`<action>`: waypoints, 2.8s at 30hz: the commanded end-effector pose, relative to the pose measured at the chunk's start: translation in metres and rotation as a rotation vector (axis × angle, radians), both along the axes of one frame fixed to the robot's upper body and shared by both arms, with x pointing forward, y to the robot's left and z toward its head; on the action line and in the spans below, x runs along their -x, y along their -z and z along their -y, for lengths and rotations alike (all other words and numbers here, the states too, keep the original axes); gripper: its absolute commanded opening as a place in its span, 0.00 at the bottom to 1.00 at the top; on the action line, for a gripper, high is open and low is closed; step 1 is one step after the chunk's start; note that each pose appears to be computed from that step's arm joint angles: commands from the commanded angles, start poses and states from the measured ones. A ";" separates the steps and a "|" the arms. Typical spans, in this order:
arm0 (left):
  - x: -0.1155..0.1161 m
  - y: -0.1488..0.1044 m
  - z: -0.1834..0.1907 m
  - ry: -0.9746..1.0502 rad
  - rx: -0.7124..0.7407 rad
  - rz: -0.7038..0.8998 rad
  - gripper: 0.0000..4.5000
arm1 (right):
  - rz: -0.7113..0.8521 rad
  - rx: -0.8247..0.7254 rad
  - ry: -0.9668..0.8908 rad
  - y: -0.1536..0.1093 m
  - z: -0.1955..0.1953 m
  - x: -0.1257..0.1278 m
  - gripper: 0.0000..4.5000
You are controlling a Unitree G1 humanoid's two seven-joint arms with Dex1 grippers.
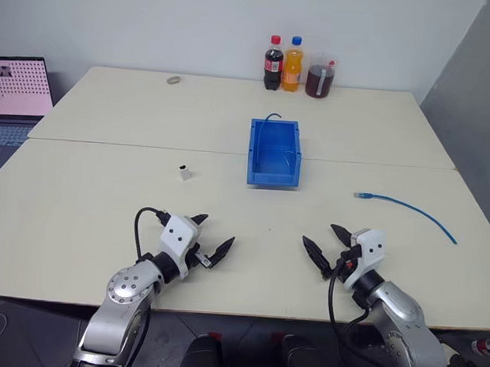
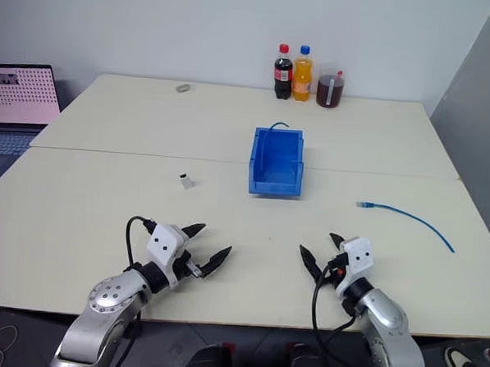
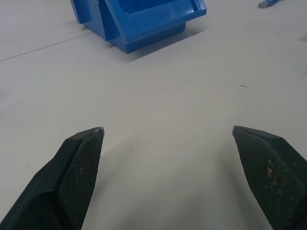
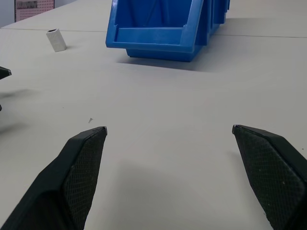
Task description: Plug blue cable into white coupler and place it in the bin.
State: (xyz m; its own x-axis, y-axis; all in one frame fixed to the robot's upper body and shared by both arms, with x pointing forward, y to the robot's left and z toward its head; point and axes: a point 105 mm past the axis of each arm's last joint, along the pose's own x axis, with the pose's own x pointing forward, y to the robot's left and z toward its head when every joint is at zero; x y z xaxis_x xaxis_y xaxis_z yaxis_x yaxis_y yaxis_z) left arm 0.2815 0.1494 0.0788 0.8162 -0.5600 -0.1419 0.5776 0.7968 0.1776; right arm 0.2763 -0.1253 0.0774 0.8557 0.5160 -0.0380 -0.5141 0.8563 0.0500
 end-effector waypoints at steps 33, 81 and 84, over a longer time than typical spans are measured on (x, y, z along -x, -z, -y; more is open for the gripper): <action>0.002 -0.031 0.012 0.159 0.104 0.076 1.00 | 0.076 0.038 0.024 -0.015 0.011 -0.009 0.99; 0.020 -0.064 0.115 0.758 0.020 0.005 1.00 | -0.452 0.463 0.165 -0.025 0.240 -0.080 0.07; 0.022 -0.063 0.113 0.768 0.016 -0.007 1.00 | -0.424 0.491 0.141 -0.029 0.239 -0.081 0.01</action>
State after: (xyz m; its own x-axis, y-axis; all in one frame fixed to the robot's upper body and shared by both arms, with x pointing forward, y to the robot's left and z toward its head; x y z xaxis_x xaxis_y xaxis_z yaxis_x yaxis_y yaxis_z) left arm 0.2667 0.0390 0.1325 0.2293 -0.9608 -0.1558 0.9677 0.2078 0.1429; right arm 0.3591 -0.3575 0.0950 0.7642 0.2440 -0.5971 -0.3997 0.9057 -0.1414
